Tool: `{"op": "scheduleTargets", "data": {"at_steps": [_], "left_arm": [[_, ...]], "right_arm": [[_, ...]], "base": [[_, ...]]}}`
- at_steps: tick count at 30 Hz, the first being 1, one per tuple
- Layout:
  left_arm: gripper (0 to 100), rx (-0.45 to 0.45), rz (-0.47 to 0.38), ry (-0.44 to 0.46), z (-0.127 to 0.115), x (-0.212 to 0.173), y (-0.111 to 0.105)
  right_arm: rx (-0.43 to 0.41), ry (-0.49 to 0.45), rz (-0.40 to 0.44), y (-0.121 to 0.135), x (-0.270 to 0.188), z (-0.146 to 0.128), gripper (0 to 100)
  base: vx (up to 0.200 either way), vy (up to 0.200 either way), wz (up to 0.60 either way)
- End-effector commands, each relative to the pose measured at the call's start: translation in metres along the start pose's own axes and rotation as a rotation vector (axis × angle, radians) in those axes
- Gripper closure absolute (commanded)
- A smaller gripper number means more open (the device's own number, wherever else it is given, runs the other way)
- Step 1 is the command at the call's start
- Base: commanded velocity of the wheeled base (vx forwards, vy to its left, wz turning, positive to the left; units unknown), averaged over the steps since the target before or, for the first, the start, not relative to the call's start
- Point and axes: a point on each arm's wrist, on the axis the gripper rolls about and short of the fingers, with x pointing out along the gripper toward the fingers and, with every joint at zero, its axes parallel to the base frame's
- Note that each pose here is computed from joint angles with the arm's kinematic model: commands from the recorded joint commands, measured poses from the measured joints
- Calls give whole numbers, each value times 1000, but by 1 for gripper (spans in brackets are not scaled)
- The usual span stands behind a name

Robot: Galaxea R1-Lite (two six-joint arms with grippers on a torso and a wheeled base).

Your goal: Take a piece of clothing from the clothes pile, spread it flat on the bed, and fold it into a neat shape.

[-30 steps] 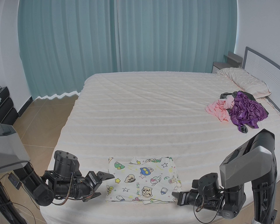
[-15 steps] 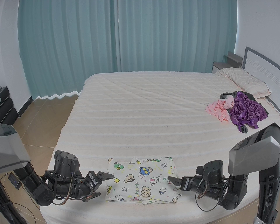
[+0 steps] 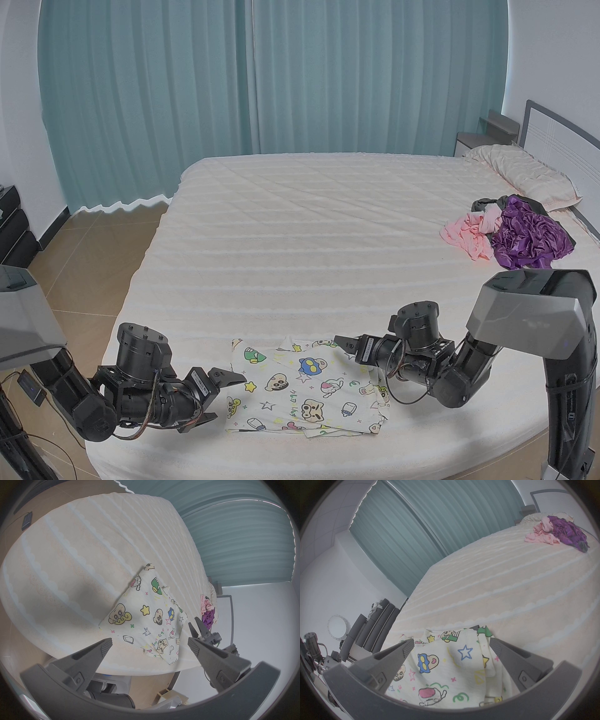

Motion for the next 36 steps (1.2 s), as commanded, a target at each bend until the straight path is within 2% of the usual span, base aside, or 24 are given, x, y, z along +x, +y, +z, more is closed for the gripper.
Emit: {"op": "scheduleTargets", "data": {"at_steps": [1, 15, 16, 24, 36], "left_arm": [[0, 1, 3, 2, -1, 1, 0], [0, 1, 3, 2, -1, 1, 0], [0, 1, 5, 3, -1, 2, 0], [0, 1, 5, 3, -1, 2, 0], [0, 0, 8, 2, -1, 2, 1]], "right_arm": [[-5, 38, -17, -8, 26, -20, 0], [-8, 26, -18, -10, 37, -19, 0], [-8, 24, -18, -10, 39, -19, 100], [-1, 30, -43, -17, 43, -18, 100], [34, -37, -88, -31, 40, 1, 100]], "base": [[0, 0, 0], [0, 0, 0], [0, 0, 0], [0, 0, 0], [0, 0, 0]]}}
